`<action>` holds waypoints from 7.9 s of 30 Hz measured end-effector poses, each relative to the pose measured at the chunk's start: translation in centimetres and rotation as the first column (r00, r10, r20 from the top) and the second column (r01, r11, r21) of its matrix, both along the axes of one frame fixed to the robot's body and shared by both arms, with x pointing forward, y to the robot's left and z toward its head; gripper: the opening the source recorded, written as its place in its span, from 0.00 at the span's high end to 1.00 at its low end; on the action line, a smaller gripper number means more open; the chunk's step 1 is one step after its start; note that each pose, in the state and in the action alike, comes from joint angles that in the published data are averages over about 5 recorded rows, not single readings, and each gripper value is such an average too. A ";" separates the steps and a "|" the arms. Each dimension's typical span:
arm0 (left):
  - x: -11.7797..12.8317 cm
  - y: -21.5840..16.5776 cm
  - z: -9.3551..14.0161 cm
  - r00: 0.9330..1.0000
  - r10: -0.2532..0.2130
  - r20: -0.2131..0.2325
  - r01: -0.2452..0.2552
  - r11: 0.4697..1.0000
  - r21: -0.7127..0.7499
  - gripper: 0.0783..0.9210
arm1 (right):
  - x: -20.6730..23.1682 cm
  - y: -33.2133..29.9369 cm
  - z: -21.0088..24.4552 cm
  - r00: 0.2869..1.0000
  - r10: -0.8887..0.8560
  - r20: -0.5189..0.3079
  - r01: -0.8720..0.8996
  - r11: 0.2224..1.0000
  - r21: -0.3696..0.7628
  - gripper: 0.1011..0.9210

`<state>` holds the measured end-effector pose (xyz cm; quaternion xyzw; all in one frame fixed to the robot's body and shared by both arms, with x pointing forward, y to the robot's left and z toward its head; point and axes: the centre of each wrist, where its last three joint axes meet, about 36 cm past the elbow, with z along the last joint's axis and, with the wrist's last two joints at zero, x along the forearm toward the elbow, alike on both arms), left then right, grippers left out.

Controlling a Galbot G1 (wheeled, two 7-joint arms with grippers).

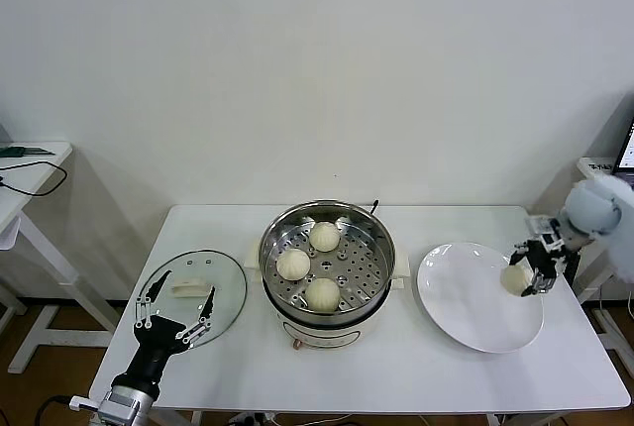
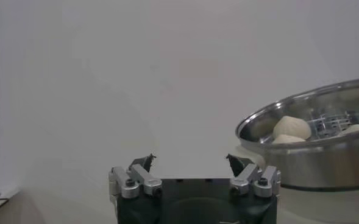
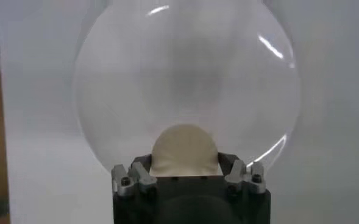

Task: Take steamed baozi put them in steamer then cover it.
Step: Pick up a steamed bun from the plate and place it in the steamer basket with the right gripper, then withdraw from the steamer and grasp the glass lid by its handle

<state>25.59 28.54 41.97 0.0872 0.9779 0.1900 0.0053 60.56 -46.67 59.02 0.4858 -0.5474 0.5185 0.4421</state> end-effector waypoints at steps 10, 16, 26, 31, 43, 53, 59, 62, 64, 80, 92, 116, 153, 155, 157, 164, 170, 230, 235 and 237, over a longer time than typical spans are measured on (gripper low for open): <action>0.3 0.2 0.1 1.000 -0.009 0.011 0.009 1.000 0.002 0.12 | -0.4 7.7 8.8 0.997 0.075 0.031 -0.077 0.993 0.087 0.24; 0.6 0.5 0.1 1.000 -0.011 0.018 0.011 1.000 0.001 0.12 | -1.0 13.0 12.6 0.994 0.106 0.025 -0.108 0.985 0.134 0.24; 1.1 1.0 0.3 0.999 -0.006 0.033 0.006 1.000 -0.006 0.12 | -1.0 21.8 15.5 0.992 0.127 0.000 -0.125 0.979 0.159 0.24; 1.2 1.5 0.4 0.999 0.004 0.036 -0.004 1.000 -0.010 0.12 | -0.7 26.1 15.5 0.989 0.148 -0.011 -0.145 0.980 0.135 0.24; 1.4 2.4 0.4 0.999 0.024 0.037 -0.024 1.000 -0.012 0.12 | 0.4 33.0 11.1 0.977 0.203 -0.069 -0.199 0.978 0.067 0.24; 1.7 3.0 0.2 0.999 0.035 0.032 -0.035 0.999 -0.012 0.12 | 1.9 35.6 7.6 0.972 0.220 -0.085 -0.217 0.975 0.040 0.24; 1.8 3.3 0.0 0.999 0.041 0.029 -0.040 0.999 -0.014 0.12 | 2.8 35.6 6.2 0.975 0.205 -0.087 -0.203 0.979 0.033 0.24; 1.9 3.3 0.0 0.999 0.041 0.027 -0.041 0.999 -0.016 0.12 | 3.2 35.7 5.5 0.976 0.199 -0.088 -0.197 0.980 0.032 0.24; 1.9 3.3 -0.1 0.999 0.041 0.026 -0.041 0.999 -0.017 0.12 | 3.4 35.7 5.1 0.977 0.196 -0.090 -0.194 0.981 0.032 0.23; 1.9 3.5 -0.1 0.999 0.049 0.025 -0.048 0.999 -0.020 0.12 | 4.4 36.6 2.6 0.977 0.193 -0.091 -0.191 0.981 0.023 0.24; 1.9 3.6 -0.1 0.998 0.051 0.025 -0.051 0.998 -0.020 0.12 | 4.5 36.4 1.9 0.977 0.191 -0.097 -0.190 0.982 0.022 0.23; 1.7 3.2 0.7 0.998 0.058 0.032 -0.057 0.998 -0.024 0.12 | 4.0 27.7 10.9 0.990 0.134 -0.046 -0.121 0.969 0.215 0.12; 4.5 5.3 2.1 0.982 0.167 0.084 -0.163 0.985 -0.061 0.12 | -19.0 11.9 -11.3 0.450 -0.886 0.112 -0.133 0.058 0.989 0.12; 4.6 5.5 1.8 0.981 0.171 0.088 -0.166 0.984 -0.057 0.12 | -21.1 12.3 -13.4 0.407 -0.910 0.076 -0.125 0.027 0.992 0.12; 4.7 5.6 1.4 0.980 0.176 0.090 -0.172 0.984 -0.050 0.12 | -23.0 12.7 -15.1 0.365 -0.930 0.043 -0.119 0.000 0.993 0.12; 4.8 6.0 -1.0 0.978 0.185 0.095 -0.193 0.978 0.084 0.12 | -26.7 14.0 -18.1 0.241 -0.970 -0.036 -0.149 -0.073 0.986 0.12; 4.2 6.3 -4.0 0.980 0.145 0.135 -0.182 0.930 0.319 0.12 | -28.1 14.8 -19.1 0.174 -0.982 -0.076 -0.174 -0.106 0.979 0.12; 13.2 6.8 -15.6 0.993 -0.046 0.107 -0.081 0.382 0.920 0.12 | -29.6 15.8 -23.3 0.072 -0.993 -0.096 -0.172 -0.107 0.979 0.12; 14.1 6.7 -15.8 0.993 -0.044 0.108 -0.083 0.381 0.921 0.12 | -29.6 15.7 -23.6 0.066 -0.994 -0.091 -0.172 -0.101 0.980 0.12; 14.4 6.6 -16.0 0.994 -0.043 0.105 -0.081 0.381 0.921 0.13 | -29.7 15.6 -23.7 0.064 -0.994 -0.089 -0.172 -0.099 0.980 0.12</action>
